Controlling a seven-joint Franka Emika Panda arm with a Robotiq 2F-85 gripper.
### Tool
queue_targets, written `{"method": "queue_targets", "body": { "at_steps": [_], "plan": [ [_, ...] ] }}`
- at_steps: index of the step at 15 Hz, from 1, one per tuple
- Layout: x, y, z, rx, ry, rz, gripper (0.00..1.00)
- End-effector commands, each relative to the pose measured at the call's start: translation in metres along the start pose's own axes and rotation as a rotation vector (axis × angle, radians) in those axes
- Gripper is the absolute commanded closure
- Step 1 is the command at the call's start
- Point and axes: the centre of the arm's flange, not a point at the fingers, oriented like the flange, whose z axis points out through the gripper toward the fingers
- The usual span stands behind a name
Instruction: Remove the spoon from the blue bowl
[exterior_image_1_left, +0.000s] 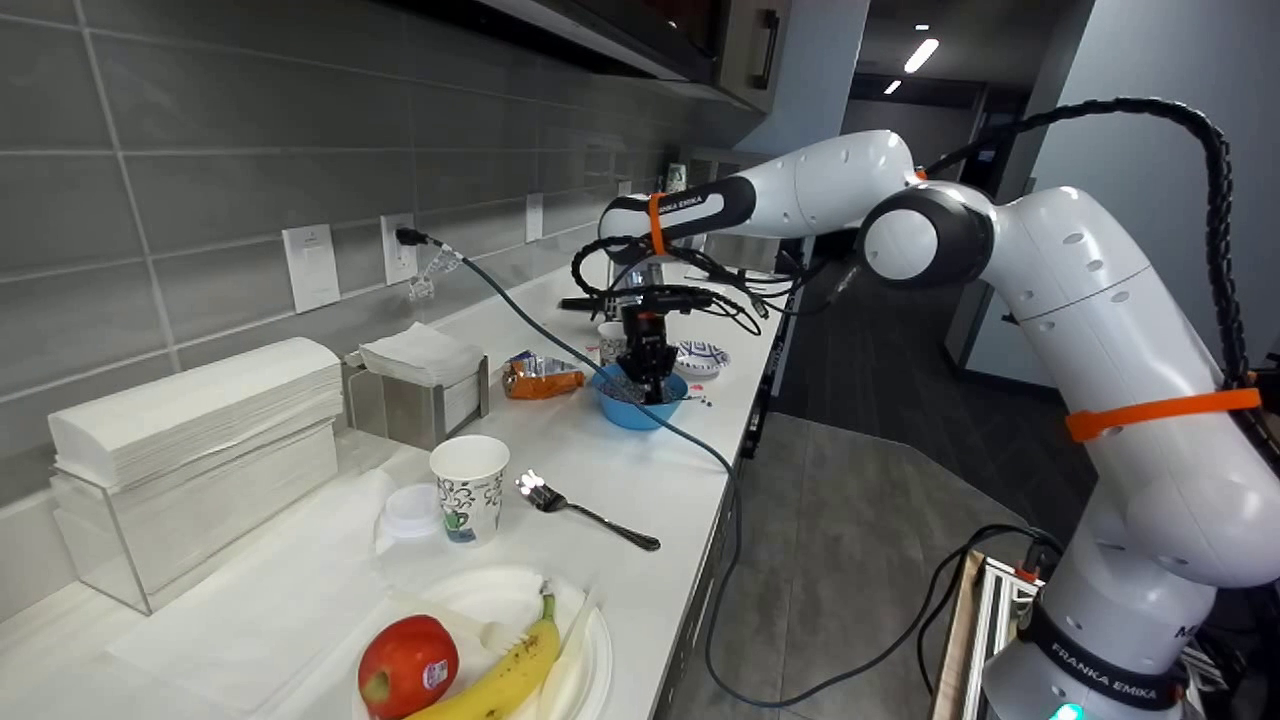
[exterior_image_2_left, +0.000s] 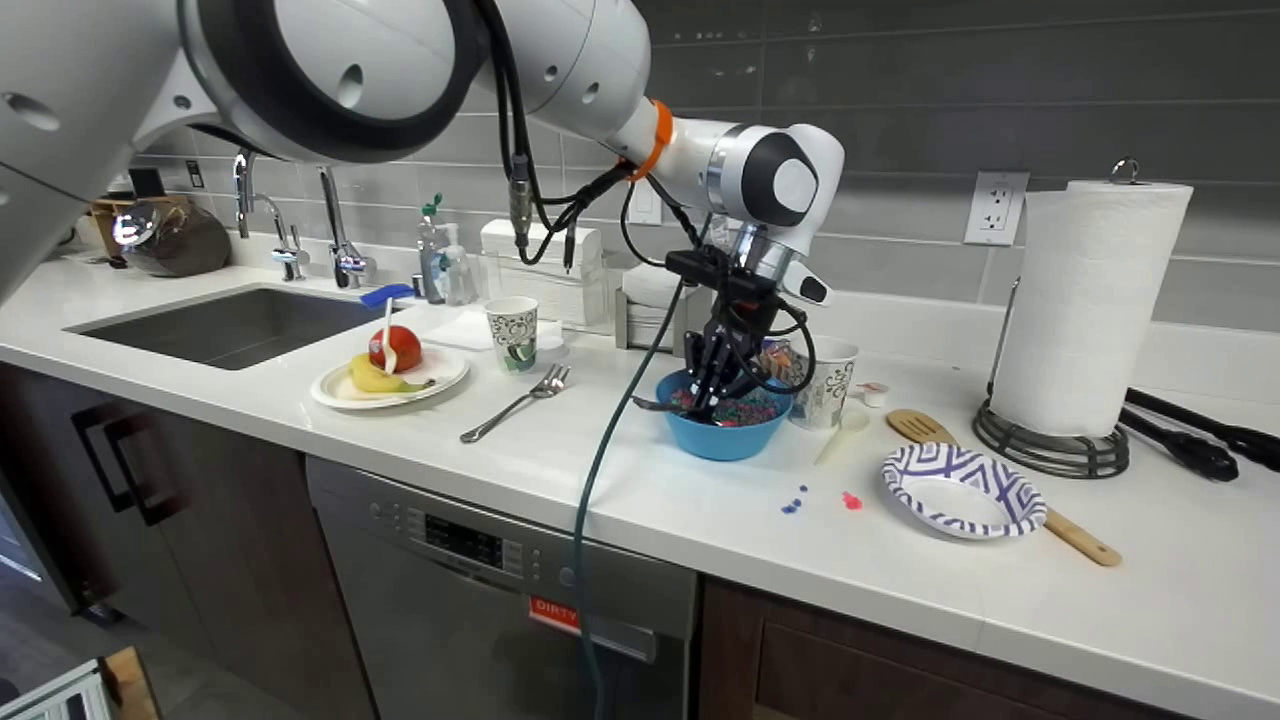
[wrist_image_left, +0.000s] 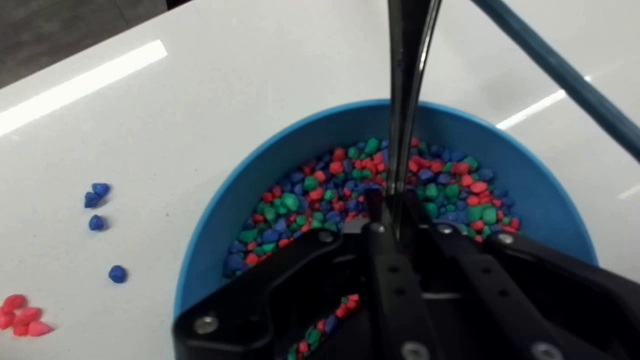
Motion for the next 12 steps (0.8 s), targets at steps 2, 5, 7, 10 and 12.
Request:
{"method": "queue_targets", "body": {
  "at_steps": [2, 5, 7, 10, 12],
  "plan": [
    [0.0025, 0.0026, -0.0125, 0.027, -0.050, -0.031, 0.97],
    [-0.0007, 0.0042, -0.0150, 0.037, -0.068, -0.046, 0.97],
    [-0.0024, 0.0056, -0.0174, 0.049, -0.080, -0.062, 0.97],
    [-0.0031, 0.0074, -0.0189, 0.074, -0.096, -0.103, 0.97],
    [-0.0045, 0.0087, -0.0197, 0.097, -0.107, -0.139, 0.97]
  ]
}}
